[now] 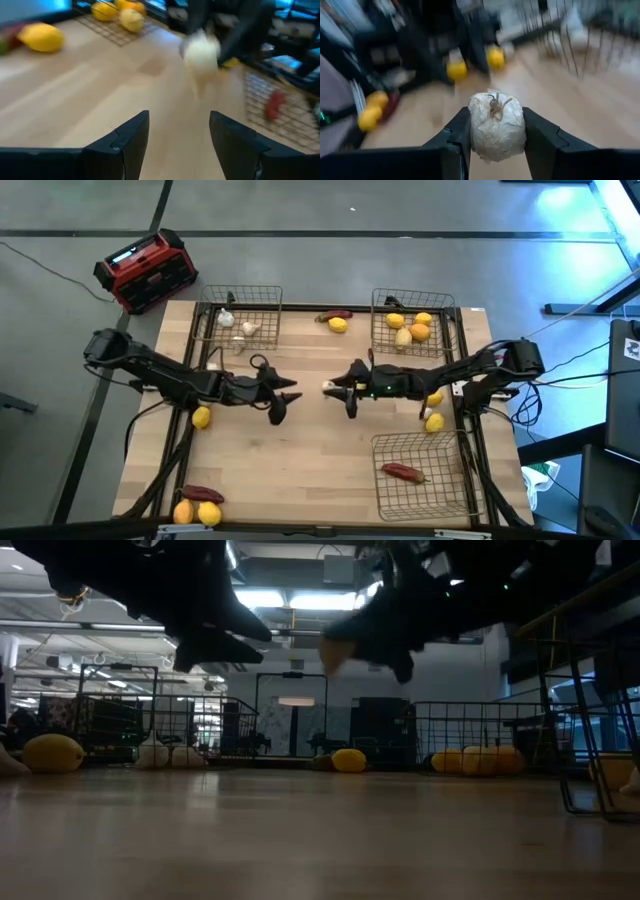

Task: Sort produce into baskets
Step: Put the white garlic into the top left wire basket

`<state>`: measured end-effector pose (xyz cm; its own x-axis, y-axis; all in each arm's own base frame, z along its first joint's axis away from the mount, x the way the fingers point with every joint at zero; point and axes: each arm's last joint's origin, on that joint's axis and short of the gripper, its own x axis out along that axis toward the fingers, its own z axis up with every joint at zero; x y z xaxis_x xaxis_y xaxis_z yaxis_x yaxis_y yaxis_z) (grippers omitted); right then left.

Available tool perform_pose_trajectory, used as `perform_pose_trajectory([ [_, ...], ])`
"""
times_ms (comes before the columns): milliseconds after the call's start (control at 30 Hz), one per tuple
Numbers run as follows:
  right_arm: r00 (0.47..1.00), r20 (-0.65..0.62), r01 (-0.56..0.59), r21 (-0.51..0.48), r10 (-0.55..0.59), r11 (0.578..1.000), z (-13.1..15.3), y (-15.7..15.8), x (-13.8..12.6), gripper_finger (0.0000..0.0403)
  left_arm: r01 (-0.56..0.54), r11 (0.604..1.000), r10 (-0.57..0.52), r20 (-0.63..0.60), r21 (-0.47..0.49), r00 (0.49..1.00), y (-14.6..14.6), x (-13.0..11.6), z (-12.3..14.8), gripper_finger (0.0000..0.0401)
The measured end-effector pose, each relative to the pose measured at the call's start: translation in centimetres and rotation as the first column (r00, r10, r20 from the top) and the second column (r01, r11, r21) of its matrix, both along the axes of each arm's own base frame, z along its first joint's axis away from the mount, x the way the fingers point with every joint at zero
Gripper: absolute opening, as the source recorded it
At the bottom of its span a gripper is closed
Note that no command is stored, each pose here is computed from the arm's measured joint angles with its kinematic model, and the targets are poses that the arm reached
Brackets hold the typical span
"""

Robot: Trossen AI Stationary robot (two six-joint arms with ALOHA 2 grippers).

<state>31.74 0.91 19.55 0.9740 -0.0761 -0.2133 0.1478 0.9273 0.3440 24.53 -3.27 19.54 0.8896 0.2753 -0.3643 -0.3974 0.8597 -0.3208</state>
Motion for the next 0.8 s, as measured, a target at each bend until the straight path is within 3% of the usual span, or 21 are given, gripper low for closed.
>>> perform_pose_trajectory([
  [167, 0.994, 0.106, -0.006, -0.043, 0.01, 0.999, 1.0, 0.0, 0.2, 0.0125, 0.051, 0.997, -0.048, 0.055, -0.055, 0.997, -0.4, 1.1, -0.6, 0.0203],
  [700, 0.983, 0.175, -0.043, -0.072, 0.055, 0.996, 1.5, 1.0, 0.3, 0.0125, 0.056, 0.992, -0.032, 0.204, -0.113, 0.979, -0.7, 3.2, -1.8, 0.0203],
  [800, 0.983, 0.169, -0.055, -0.07, 0.066, 0.996, 1.3, 1.1, 0.4, 0.0125, 0.068, 0.994, -0.046, 0.233, -0.089, 0.971, -0.8, 3.4, -1.8, 0.0204],
])
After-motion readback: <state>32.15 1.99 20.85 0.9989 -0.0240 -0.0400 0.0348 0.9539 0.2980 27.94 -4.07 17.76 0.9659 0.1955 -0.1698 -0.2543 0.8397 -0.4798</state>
